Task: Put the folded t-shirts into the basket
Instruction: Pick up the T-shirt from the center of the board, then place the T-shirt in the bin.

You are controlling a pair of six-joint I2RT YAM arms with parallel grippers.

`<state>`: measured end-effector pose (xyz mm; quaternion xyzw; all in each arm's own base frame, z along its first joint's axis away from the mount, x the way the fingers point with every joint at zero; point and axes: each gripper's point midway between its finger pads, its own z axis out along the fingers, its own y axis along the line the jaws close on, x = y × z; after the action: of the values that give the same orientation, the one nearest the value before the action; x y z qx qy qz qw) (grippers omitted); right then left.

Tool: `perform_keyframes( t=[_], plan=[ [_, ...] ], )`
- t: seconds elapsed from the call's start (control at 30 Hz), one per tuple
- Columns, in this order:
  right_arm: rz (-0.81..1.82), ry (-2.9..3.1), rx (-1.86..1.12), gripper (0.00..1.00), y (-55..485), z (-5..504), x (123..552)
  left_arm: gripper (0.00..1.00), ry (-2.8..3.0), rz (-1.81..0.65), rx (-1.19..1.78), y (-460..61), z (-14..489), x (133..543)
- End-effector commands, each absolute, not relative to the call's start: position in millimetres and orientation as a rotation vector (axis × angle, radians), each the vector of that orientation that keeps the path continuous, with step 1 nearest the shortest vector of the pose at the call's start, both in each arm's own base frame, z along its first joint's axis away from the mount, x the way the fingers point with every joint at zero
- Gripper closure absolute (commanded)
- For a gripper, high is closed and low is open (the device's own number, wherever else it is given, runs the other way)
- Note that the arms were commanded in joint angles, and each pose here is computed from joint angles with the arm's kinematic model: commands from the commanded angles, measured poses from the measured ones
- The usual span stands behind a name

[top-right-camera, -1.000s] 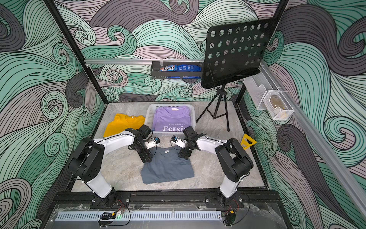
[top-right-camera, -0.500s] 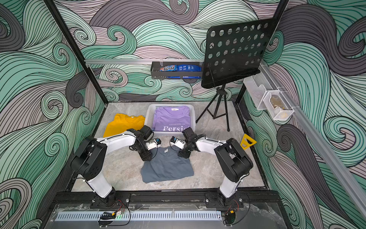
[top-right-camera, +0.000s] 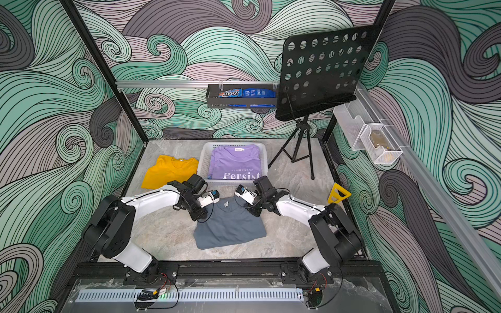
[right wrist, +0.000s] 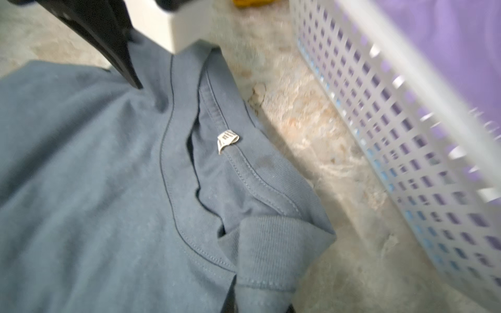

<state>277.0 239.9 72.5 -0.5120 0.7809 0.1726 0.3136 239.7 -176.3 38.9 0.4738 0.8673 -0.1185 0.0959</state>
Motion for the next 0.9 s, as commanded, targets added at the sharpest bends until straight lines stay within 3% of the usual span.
perform_keyframes(
  t=[0.0,0.43,0.63,0.87],
  plan=[
    [0.504,1.904,-1.287,1.00,248.2,117.0,286.3,1.00,2.451,-0.356,1.371,-182.9,71.6,251.2],
    [0.445,1.628,-1.120,1.00,238.4,259.8,303.6,1.00,2.197,-0.248,1.301,-180.5,215.5,265.0],
    [0.340,1.541,-0.959,1.00,223.6,325.3,339.2,1.00,2.072,-0.085,1.226,-178.0,274.9,306.0],
    [0.231,1.582,-0.789,1.00,209.7,346.9,398.3,1.00,2.024,0.029,1.202,-185.4,297.9,365.9]
  ],
)
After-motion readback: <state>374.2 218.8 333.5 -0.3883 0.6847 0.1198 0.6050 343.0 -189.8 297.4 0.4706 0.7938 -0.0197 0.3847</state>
